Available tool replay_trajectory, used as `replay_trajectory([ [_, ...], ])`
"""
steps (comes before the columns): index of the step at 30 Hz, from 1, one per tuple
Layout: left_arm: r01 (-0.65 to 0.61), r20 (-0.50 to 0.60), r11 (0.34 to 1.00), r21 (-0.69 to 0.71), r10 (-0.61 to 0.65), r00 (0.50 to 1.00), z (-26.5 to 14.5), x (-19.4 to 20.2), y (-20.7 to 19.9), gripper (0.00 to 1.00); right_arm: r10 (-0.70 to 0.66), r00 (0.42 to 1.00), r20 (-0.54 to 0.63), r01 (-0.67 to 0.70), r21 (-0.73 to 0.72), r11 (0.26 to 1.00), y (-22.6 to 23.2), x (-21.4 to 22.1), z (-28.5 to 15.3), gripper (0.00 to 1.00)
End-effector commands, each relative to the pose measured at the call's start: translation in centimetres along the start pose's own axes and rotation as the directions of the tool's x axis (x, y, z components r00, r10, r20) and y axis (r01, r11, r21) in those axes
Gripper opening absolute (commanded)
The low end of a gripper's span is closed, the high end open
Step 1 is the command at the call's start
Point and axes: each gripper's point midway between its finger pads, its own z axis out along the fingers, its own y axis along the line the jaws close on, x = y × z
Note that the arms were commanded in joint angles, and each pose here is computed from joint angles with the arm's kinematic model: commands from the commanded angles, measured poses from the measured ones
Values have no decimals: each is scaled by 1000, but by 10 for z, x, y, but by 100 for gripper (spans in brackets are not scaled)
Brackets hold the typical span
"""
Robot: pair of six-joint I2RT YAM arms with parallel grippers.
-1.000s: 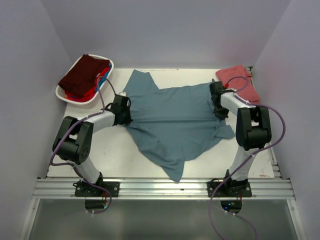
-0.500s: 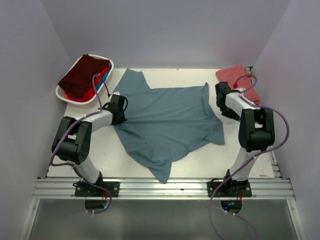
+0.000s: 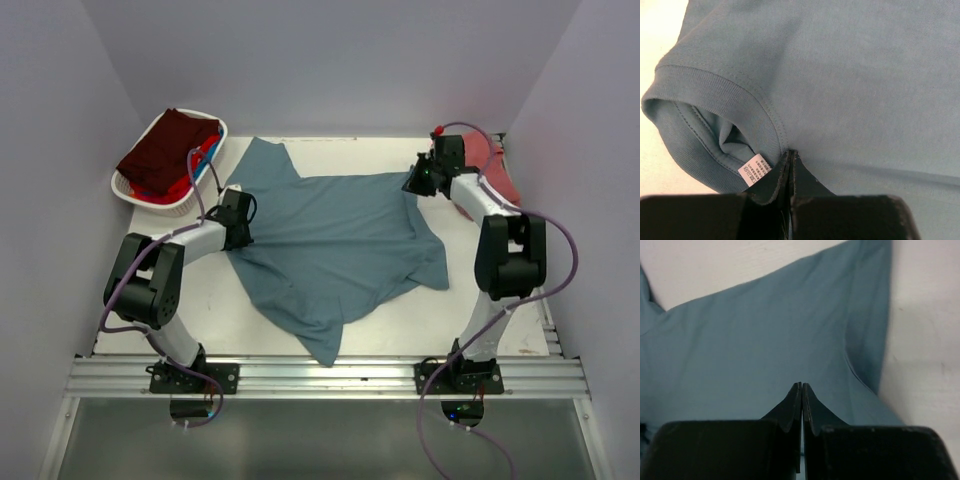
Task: Fold and stack the t-shirts
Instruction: Flatten the tshirt out
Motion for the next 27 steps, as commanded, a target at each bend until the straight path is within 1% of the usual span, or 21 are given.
replay_trajectory([
  [1,-56,-106,998,-36,52,993,-2,35,14,0,10,994,-110,-35,-224,974,42,4,32,0],
  [2,-57,-103,998,-35,53,993,-3,34,14,0,19,988,-152,-51,-211,976,40,12,38,0],
  [3,-55,-100,998,-32,52,994,-3,33,14,0,26,987,-161,-61,-211,976,41,8,44,0],
  [4,-56,-101,998,-33,52,994,-3,33,14,0,38,977,-207,-81,-200,976,35,22,58,0],
  [5,-55,-100,998,-32,52,994,-3,33,14,0,58,973,-222,-101,-185,977,33,25,63,0],
  [7,-55,-98,998,-32,51,994,-4,33,14,0,85,964,-253,-121,-129,984,21,33,75,0],
  [8,-55,-98,998,-32,51,994,-4,33,14,0,99,956,-276,-120,-60,991,9,41,77,0],
  [10,-52,-95,998,-32,49,994,-5,32,14,0,105,959,-265,-104,19,994,-5,40,76,0],
  [11,-51,-92,998,-31,48,995,-5,32,14,0,110,962,-251,-88,97,991,-19,40,74,0],
  [12,-51,-92,998,-31,48,995,-5,31,14,0,110,964,-241,-79,136,988,-26,40,71,0],
  [15,-52,-97,998,-28,49,994,-4,33,13,0,97,982,-165,-51,263,963,-47,23,54,0],
  [17,-55,-102,998,-30,52,993,-4,35,14,0,84,987,-139,-31,348,937,-61,15,42,0],
  [18,-56,-103,998,-32,52,993,-3,35,14,0,68,992,-102,-20,410,912,-71,4,36,0],
  [20,-57,-106,998,-32,53,993,-2,37,14,0,47,994,-103,7,473,881,-83,0,28,0],
  [21,-58,-107,998,-33,54,993,-2,37,15,0,33,997,-73,10,529,848,-94,-9,22,0],
  [24,-57,-106,998,-40,53,993,-3,37,16,0,25,998,-56,14,608,794,-112,-17,11,0],
  [25,-58,-107,997,-42,53,993,-3,37,16,0,7,999,-34,17,661,751,-123,-22,4,0],
  [27,-58,-104,997,-45,53,993,-4,36,17,0,-9,1000,-15,17,721,693,-134,-27,-8,0],
])
